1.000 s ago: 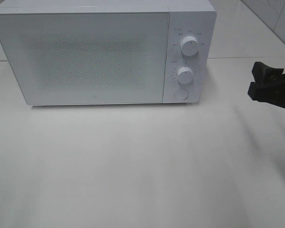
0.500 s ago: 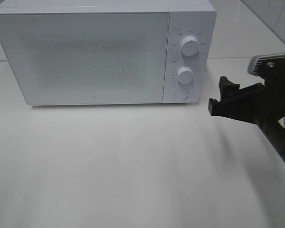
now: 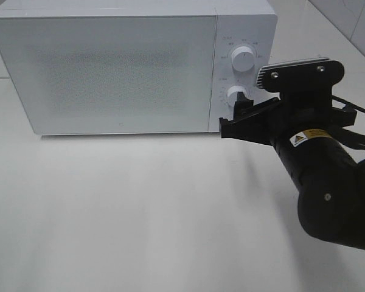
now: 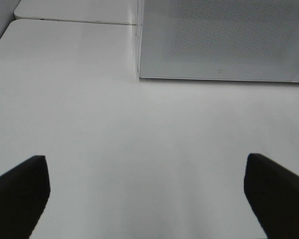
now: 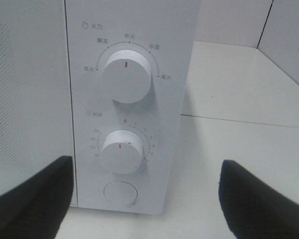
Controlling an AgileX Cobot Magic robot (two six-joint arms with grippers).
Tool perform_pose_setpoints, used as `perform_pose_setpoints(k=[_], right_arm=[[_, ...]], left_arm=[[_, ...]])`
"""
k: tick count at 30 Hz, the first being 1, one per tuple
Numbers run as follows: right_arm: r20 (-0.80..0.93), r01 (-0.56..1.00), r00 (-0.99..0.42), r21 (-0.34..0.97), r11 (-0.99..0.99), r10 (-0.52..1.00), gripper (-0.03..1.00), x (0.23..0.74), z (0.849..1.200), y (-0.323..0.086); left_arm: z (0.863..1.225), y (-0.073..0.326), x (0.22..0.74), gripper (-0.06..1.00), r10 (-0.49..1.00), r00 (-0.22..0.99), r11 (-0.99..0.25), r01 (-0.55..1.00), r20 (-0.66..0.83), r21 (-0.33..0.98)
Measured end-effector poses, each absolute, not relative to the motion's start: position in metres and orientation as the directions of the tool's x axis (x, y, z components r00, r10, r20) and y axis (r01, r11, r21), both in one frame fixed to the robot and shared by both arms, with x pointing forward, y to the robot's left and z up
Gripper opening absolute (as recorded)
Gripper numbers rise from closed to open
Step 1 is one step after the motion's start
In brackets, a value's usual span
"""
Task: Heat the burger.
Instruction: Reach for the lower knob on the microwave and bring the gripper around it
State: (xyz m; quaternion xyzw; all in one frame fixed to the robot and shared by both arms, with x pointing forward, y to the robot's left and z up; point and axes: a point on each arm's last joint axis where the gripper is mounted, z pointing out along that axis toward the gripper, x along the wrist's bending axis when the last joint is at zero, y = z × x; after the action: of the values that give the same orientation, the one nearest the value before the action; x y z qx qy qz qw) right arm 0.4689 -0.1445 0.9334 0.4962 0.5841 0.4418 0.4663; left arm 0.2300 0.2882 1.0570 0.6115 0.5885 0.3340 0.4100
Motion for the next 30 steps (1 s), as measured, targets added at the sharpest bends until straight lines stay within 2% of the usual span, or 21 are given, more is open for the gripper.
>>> perform_pose_setpoints(k=[14,30], right_arm=[[-0.104,0.168,-0.069,0.979,0.114,0.992,0.76,0.498,0.917,-0.115],[-0.072,0.165,-0.03,0.983,0.075,0.997,0.76,0.526,0.904,-0.11]], left_arm=[[1.057,0.288,0.23,0.98,0.994,0.084,0.029,0.446,-0.074,0.895],[1.057,0.288,0.23,0.98,0.994,0.084,0.029,0.446,-0.074,0.895]])
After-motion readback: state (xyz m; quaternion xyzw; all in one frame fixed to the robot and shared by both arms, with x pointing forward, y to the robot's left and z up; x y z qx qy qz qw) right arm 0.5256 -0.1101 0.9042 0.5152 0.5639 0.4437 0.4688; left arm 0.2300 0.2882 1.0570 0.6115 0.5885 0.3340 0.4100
